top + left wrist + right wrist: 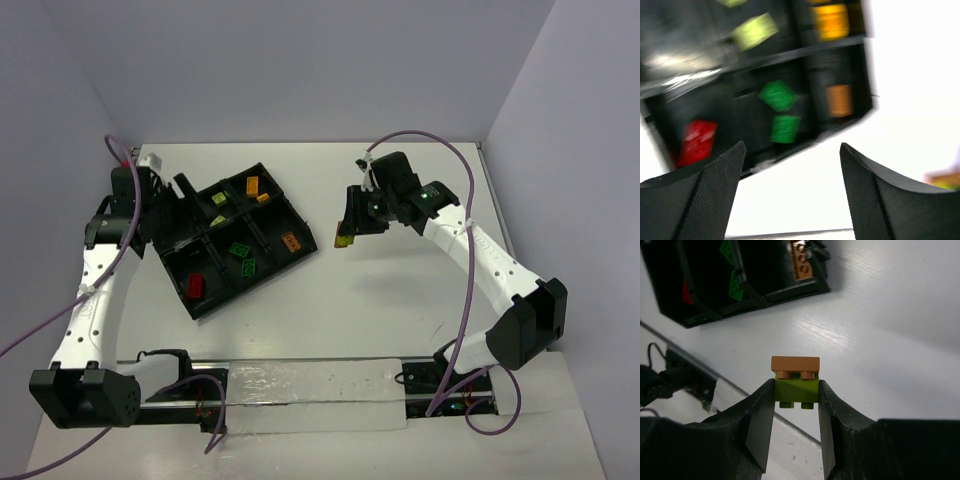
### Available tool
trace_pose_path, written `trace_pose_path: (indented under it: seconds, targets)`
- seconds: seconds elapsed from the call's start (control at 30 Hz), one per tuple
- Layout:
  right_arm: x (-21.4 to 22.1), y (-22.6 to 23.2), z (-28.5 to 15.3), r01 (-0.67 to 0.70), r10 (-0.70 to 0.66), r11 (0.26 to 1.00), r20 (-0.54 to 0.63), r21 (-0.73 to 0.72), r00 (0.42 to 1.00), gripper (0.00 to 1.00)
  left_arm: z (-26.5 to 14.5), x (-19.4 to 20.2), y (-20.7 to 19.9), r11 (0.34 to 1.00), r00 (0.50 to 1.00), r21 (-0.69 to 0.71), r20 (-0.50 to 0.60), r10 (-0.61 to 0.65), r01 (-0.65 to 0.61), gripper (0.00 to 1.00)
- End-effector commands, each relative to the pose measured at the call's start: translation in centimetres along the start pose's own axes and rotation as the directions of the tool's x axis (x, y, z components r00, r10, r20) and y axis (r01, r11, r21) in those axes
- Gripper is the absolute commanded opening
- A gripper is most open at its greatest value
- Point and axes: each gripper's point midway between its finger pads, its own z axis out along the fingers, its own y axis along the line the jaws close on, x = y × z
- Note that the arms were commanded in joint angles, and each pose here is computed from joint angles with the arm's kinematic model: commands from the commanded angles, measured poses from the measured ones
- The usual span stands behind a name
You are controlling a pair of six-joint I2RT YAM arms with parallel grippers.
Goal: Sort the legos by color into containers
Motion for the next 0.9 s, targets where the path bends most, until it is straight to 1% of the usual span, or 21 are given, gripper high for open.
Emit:
trace_pose_path:
  seconds: [0.0,0.03,0.1,0.13,0.17,0.2,0.27,0.33,0.43,0.53,0.57,0.6,0.7,0.73,0.77,0.8,0.87]
  targets:
    - [-1.5,4.5,-1.8,0.071,-0.061,0.973,0.055,-0.219,0.997,0.0,-1.8,-1.0,-9.3,0.896,0.992,0.434,-0.036,0.12,-0.092,0.82]
    - [-1.5,4.9,-1.9,0.078,-0.066,0.968,0.057,-0.239,0.996,0.0,-1.9,-0.1,-10.7,0.863,0.987,0.497,-0.075,0.144,-0.088,0.81]
    - [-1.4,5.8,-2.6,0.105,-0.091,0.954,0.064,-0.281,0.994,0.0,-2.3,0.6,-14.4,0.801,0.977,0.594,-0.119,0.176,-0.072,0.81]
    - [-1.4,5.9,-2.7,0.115,-0.1,0.952,0.068,-0.283,0.993,0.0,-2.1,1.5,-15.7,0.785,0.968,0.616,-0.149,0.202,-0.069,0.81]
    - [-1.3,5.8,-2.7,0.118,-0.103,0.952,0.069,-0.281,0.992,0.0,-2.4,1.6,-17.0,0.769,0.963,0.635,-0.154,0.221,-0.075,0.8]
    - [-1.2,5.7,-2.8,0.12,-0.104,0.954,0.071,-0.275,0.992,0.0,-1.7,3.3,-18.4,0.756,0.945,0.651,-0.198,0.261,-0.072,0.8]
    - [-1.1,5.6,-2.7,0.119,-0.105,0.956,0.066,-0.267,0.992,0.0,-1.3,4.6,-20.1,0.742,0.928,0.666,-0.225,0.298,-0.077,0.79]
    - [-1.0,5.5,-2.5,0.112,-0.102,0.959,0.054,-0.261,0.993,0.0,-0.4,6.4,-22.4,0.726,0.91,0.685,-0.26,0.323,-0.062,0.74]
    - [-1.2,5.6,-2.5,0.105,-0.096,0.961,0.048,-0.256,0.994,0.0,1.1,8.1,-23.4,0.729,0.897,0.685,-0.31,0.314,-0.018,0.71]
    - [-1.2,5.5,-2.5,0.102,-0.093,0.963,0.05,-0.248,0.994,0.0,1.7,8.5,-24.1,0.719,0.897,0.695,-0.323,0.303,0.007,0.7]
    - [-1.1,5.3,-2.5,0.098,-0.09,0.966,0.043,-0.238,0.995,0.0,1.5,8.9,-24.3,0.707,0.891,0.707,-0.33,0.311,0.015,0.7]
    - [-1.1,5.0,-2.3,0.094,-0.087,0.97,0.038,-0.222,0.995,0.0,1.3,8.8,-24.6,0.693,0.893,0.721,-0.319,0.317,0.012,0.7]
    - [-1.4,4.7,-2.2,0.074,-0.068,0.978,0.035,-0.193,0.997,0.0,1.2,9.6,-24.7,0.677,0.884,0.736,-0.315,0.345,-0.003,0.7]
    - [-1.6,4.7,-2.2,0.047,-0.042,0.981,0.031,-0.187,0.999,0.0,1.4,9.9,-24.5,0.684,0.883,0.729,-0.312,0.351,-0.015,0.68]
    - [-1.9,4.7,-2.2,0.015,-0.011,0.983,0.025,-0.184,1.0,0.0,1.6,10.0,-24.1,0.697,0.888,0.716,-0.302,0.346,-0.028,0.66]
    - [-2.3,4.7,-2.2,-0.021,0.025,0.983,0.021,-0.182,0.999,0.0,1.8,9.7,-23.6,0.715,0.905,0.698,-0.276,0.323,-0.043,0.64]
    - [-2.8,4.7,-1.9,-0.088,0.089,0.978,-0.001,-0.187,0.996,0.0,0.4,9.2,-23.2,0.677,0.94,0.733,-0.18,0.291,-0.069,0.64]
